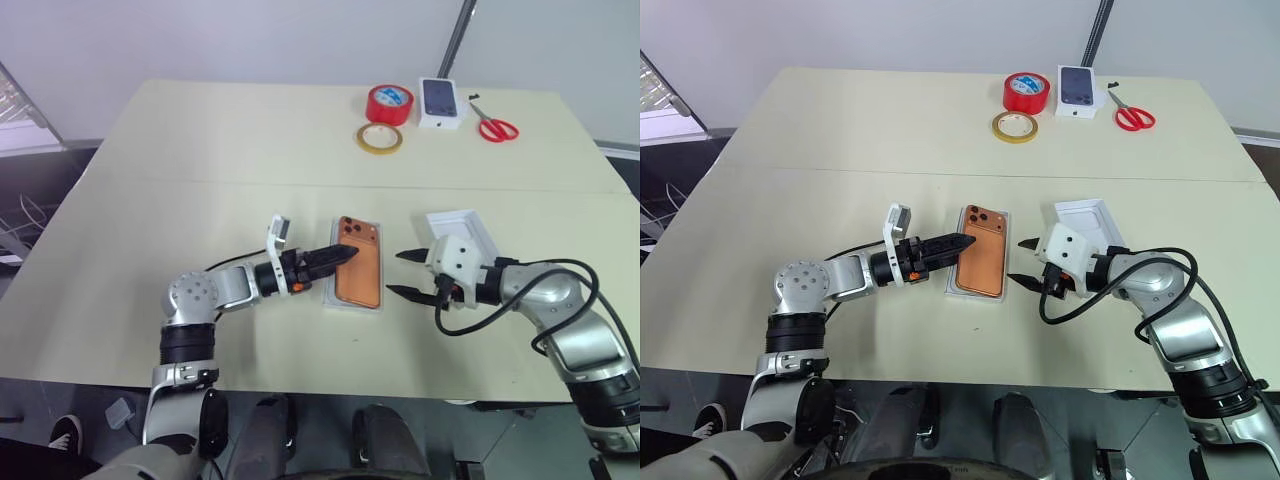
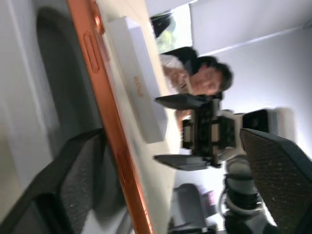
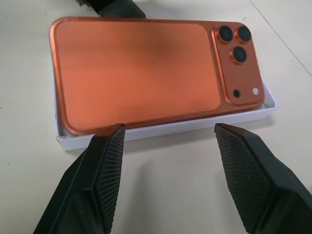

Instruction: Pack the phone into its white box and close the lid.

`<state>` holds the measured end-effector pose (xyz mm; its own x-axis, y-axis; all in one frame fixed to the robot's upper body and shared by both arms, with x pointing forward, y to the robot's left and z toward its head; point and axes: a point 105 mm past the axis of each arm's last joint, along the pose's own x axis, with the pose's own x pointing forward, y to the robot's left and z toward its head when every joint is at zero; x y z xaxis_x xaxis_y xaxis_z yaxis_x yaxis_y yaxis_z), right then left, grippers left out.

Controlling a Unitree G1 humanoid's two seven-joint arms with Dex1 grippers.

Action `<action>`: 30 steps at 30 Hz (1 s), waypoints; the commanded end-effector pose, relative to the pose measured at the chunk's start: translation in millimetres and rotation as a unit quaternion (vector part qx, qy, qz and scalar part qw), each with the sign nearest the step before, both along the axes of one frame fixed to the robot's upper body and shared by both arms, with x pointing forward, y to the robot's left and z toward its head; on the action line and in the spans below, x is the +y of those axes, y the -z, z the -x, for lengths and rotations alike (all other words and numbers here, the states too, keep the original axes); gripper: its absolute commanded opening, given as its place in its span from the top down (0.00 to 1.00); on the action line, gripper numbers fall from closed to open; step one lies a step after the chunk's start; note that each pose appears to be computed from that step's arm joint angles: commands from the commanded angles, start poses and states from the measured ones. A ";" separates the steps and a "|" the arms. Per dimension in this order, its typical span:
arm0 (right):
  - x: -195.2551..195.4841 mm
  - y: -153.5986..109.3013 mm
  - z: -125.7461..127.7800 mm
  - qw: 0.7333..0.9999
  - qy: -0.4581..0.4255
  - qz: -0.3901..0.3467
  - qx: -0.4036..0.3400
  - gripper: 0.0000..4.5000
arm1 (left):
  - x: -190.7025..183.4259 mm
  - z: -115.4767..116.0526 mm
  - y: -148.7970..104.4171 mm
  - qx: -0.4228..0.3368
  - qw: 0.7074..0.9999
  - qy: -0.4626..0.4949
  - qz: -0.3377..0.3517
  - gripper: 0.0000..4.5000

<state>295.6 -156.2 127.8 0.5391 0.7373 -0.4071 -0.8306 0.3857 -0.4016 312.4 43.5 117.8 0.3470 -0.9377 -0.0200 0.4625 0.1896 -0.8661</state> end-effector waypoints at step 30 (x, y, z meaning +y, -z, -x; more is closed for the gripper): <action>-8.1 14.6 -28.1 0.996 0.037 0.064 -0.048 1.00 | 37.5 -28.9 3.4 -0.328 0.893 -0.036 -0.305 0.99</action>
